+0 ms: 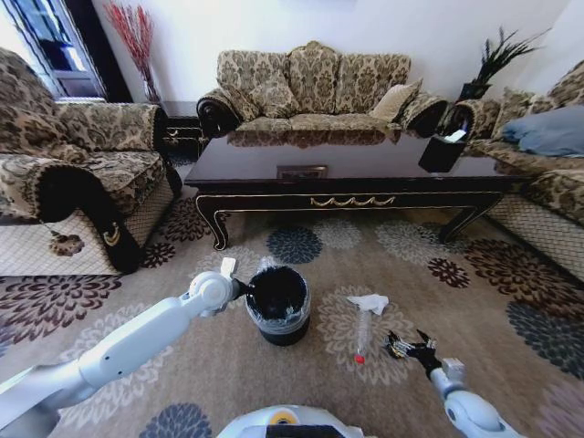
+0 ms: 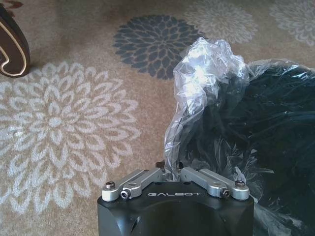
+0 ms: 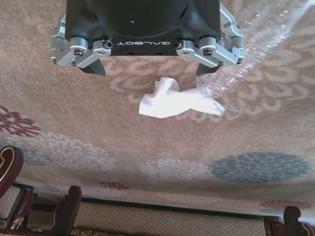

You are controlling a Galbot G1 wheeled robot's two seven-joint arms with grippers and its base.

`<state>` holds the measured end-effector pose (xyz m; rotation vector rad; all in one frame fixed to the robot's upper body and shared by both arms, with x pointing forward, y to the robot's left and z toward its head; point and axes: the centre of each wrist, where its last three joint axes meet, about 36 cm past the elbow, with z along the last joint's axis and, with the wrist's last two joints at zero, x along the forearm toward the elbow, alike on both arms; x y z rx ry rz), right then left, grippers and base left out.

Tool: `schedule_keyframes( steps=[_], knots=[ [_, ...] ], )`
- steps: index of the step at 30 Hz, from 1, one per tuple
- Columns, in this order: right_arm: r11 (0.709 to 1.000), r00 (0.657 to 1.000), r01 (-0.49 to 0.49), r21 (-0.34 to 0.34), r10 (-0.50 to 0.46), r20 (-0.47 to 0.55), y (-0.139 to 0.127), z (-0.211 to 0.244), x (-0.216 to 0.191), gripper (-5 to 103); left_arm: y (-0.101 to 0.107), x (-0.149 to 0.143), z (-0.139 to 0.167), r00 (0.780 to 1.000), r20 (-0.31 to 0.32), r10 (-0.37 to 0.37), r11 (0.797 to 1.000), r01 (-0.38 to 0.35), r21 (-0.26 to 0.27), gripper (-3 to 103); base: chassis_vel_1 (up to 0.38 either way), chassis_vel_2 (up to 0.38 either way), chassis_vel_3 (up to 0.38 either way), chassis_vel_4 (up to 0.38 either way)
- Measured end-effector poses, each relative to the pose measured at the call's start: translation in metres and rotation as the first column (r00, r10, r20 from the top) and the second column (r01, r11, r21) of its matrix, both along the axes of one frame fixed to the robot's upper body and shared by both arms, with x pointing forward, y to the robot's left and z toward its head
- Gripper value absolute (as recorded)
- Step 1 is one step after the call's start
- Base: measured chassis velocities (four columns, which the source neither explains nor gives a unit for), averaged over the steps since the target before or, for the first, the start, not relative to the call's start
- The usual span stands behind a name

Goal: Move to the front of the table and pick up the trash from the floor, then place it into the trash bin.

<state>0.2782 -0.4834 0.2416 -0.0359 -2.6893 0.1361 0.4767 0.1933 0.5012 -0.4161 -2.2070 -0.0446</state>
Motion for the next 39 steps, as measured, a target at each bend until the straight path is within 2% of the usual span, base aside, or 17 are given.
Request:
schedule_keyframes(
  steps=[16, 23, 26, 28, 31, 33, 36, 37, 39],
  knots=[
    [0.999, 0.994, 0.006, -0.041, -0.01, -0.112, -0.036, -0.044, -0.024, 100, 0.0, -0.006, -0.002, 1.0, -0.008, -0.003, 1.0, 0.003, 0.001, 0, 0.0, 0.0, 0.0, 0.0],
    [1.0, 0.994, -0.003, -0.02, 0.001, -0.113, -0.029, -0.049, -0.021, 102, 0.005, -0.007, -0.004, 1.0, -0.004, 0.005, 1.0, -0.004, 0.018, 0, 0.0, 0.0, 0.0, 0.0],
    [0.999, 0.993, -0.02, -0.025, 0.017, -0.12, -0.028, -0.056, -0.016, 93, 0.008, -0.008, -0.005, 1.0, 0.007, 0.012, 0.999, -0.012, 0.032, 0, 0.0, 0.0, 0.0, 0.0],
    [0.999, 0.992, -0.03, -0.027, 0.027, -0.12, -0.028, -0.057, -0.015, 93, 0.009, -0.009, -0.005, 1.0, 0.006, 0.013, 0.999, -0.013, 0.032, 0, 0.0, 0.0, 0.0, 0.0],
    [0.997, 0.991, -0.063, -0.036, 0.058, -0.123, -0.029, -0.064, -0.008, 77, 0.011, -0.012, -0.005, 1.0, 0.005, 0.017, 0.999, -0.017, 0.033, 0, 0.0, 0.0, 0.0, 0.0],
    [0.997, 0.991, -0.067, -0.038, 0.062, -0.122, -0.03, -0.066, -0.005, 77, 0.012, -0.013, -0.004, 1.0, 0.007, 0.019, 0.999, -0.019, 0.033, 0, 0.0, 0.0, 0.0, 0.0],
    [0.996, 0.99, -0.076, -0.042, 0.071, -0.121, -0.031, -0.067, 0.001, 61, 0.018, -0.014, -0.001, 1.0, 0.01, 0.026, 0.999, -0.026, 0.037, 0, 0.0, 0.0, 0.0, 0.0],
    [0.996, 0.99, -0.076, -0.042, 0.071, -0.121, -0.031, -0.067, 0.001, 61, 0.018, -0.014, -0.001, 1.0, 0.01, 0.026, 0.999, -0.026, 0.037, 0, 0.0, 0.0, 0.0, 0.0],
    [0.996, 0.99, -0.082, -0.043, 0.077, -0.122, -0.031, -0.067, 0.002, 50, 0.023, -0.013, 0.001, 0.999, 0.013, 0.037, 0.999, -0.037, 0.039, 0, 0.0, 0.0, 0.0, 0.0]
  ],
)
